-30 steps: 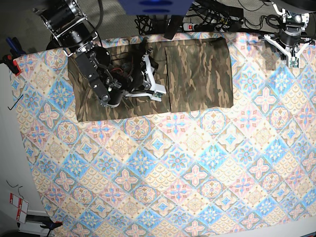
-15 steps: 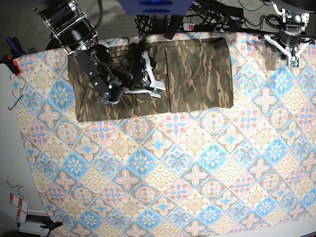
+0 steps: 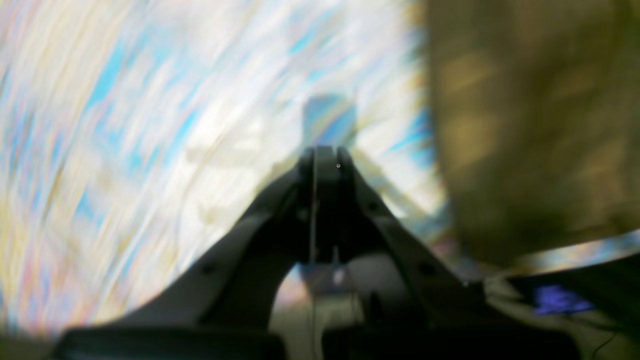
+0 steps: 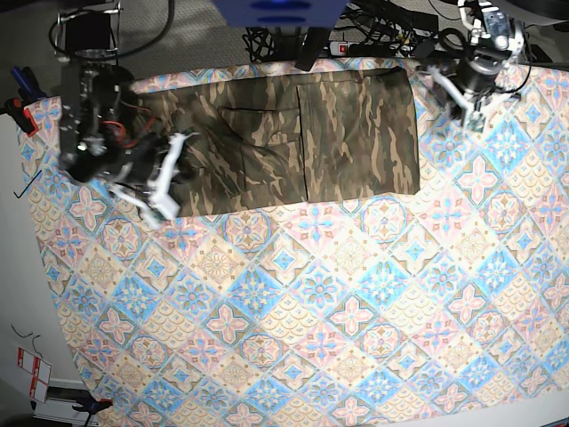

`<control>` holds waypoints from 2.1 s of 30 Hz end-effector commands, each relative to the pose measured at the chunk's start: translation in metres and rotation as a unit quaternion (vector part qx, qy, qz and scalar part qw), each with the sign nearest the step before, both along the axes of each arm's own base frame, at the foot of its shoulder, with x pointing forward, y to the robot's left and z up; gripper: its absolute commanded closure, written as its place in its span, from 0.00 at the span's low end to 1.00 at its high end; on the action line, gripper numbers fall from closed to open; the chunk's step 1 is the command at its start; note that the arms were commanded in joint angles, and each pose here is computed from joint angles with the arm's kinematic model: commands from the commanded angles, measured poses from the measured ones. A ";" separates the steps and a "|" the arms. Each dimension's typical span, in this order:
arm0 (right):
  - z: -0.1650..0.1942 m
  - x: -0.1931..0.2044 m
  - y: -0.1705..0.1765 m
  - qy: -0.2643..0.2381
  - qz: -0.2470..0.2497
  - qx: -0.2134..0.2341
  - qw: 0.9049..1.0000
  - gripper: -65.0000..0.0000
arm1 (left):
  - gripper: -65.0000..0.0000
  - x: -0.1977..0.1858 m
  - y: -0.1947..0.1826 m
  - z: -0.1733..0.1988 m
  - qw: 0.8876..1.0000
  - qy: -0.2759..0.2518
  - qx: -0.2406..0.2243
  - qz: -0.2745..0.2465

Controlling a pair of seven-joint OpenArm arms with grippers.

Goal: Fold the T-shirt properly
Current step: 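Release the fold and move the right gripper to the shirt's end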

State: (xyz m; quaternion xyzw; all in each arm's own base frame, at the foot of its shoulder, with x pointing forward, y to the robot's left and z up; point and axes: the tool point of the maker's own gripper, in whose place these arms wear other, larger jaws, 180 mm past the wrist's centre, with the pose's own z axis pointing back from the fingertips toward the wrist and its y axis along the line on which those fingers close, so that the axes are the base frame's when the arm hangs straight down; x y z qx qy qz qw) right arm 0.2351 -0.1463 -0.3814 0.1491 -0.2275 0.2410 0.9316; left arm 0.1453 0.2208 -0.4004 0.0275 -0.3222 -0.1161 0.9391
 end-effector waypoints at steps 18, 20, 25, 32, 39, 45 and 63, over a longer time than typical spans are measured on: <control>0.007 -0.005 -0.063 -0.035 -0.104 -0.003 0.994 1.00 | 0.31 0.021 0.003 0.009 0.991 -0.028 -0.128 0.039; 0.004 -0.006 -0.063 -0.029 -0.106 -0.002 0.994 1.00 | 0.28 0.017 0.015 0.000 0.991 -0.014 -0.126 0.049; -0.005 -0.008 -0.067 -0.018 -0.115 0.004 0.993 1.00 | 0.38 0.012 0.052 -0.019 0.987 0.000 -0.123 0.108; -0.015 -0.010 -0.070 -0.008 -0.127 0.013 0.992 1.00 | 0.74 0.001 0.032 -0.017 0.986 0.006 -0.164 0.040; -0.018 -0.011 -0.071 -0.004 -0.130 0.014 0.991 1.00 | 1.00 -0.001 0.044 0.011 0.973 -0.039 -0.221 0.059; -0.018 -0.011 -0.071 -0.004 -0.130 0.014 0.991 1.00 | 1.00 0.005 0.037 0.018 0.963 -0.044 -0.258 0.056; -0.026 -0.030 -0.129 -0.015 -0.269 0.164 0.949 0.72 | 1.00 0.006 0.069 -0.003 0.973 -0.026 -0.213 0.090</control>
